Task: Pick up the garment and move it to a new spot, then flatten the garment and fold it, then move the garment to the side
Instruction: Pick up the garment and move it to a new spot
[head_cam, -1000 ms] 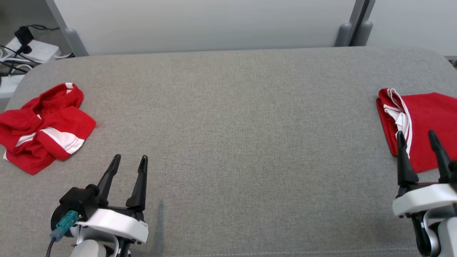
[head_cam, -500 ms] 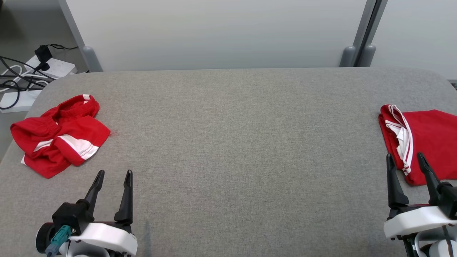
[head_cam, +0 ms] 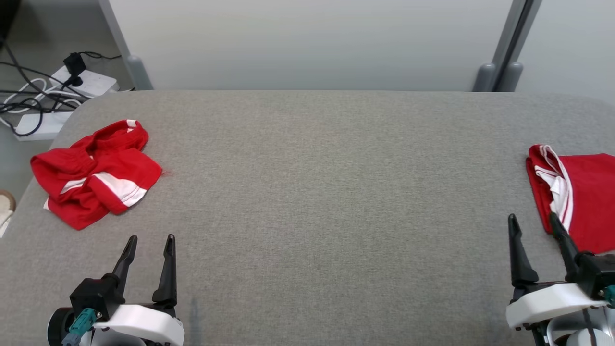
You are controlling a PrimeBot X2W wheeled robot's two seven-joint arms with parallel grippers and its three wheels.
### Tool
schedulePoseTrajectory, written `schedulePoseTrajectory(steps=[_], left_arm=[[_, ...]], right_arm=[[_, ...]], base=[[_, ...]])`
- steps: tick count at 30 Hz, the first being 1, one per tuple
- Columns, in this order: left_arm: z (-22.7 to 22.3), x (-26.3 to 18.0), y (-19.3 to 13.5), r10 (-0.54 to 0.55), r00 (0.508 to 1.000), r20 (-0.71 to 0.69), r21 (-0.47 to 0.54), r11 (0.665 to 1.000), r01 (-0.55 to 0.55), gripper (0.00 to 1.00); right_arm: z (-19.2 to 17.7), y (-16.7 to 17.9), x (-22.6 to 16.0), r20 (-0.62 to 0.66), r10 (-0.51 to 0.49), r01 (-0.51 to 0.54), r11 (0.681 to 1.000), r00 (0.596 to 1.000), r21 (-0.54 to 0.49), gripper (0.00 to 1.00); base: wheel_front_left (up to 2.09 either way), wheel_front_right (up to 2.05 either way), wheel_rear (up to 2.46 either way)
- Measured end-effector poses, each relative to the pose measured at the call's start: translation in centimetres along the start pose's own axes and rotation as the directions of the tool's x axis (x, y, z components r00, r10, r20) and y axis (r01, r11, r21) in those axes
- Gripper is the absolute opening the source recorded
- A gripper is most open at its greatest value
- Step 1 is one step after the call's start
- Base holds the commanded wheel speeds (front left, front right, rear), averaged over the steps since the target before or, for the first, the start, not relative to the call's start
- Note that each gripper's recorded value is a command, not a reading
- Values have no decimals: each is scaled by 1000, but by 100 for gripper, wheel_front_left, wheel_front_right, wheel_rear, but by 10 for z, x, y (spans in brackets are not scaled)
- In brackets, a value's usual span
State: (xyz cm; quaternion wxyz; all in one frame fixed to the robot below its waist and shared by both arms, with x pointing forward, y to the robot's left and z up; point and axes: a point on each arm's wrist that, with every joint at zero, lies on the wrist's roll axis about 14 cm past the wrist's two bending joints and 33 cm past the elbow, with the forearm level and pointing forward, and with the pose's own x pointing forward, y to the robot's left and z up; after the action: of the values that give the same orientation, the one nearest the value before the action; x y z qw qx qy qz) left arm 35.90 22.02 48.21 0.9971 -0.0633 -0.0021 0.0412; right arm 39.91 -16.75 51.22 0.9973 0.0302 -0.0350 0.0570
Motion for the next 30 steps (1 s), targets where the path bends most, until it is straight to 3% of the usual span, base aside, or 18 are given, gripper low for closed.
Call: schedulePoseTrajectory(steps=[9, 21, 26, 30], left_arm=[[6, -23, 46, 152, 988, 18, 0, 988, -152, 100], [9, -93, 124, 421, 907, 20, 4, 907, -421, 100], [0, -115, 141, 492, 870, -11, -31, 870, -492, 100], [-17, -114, 141, 494, 867, -68, -40, 867, -498, 100]], right_arm=[[-12, 64, 22, -27, 188, -187, 982, 982, 23, 100], [-26, 164, 53, -45, 450, -448, 893, 892, 50, 100], [-31, 193, 60, -45, 514, -511, 857, 857, 68, 100], [-43, 199, 60, -75, 534, -528, 845, 842, 83, 100]], base=[[0, 0, 0], [0, 0, 0], [0, 0, 0], [0, 0, 0]])
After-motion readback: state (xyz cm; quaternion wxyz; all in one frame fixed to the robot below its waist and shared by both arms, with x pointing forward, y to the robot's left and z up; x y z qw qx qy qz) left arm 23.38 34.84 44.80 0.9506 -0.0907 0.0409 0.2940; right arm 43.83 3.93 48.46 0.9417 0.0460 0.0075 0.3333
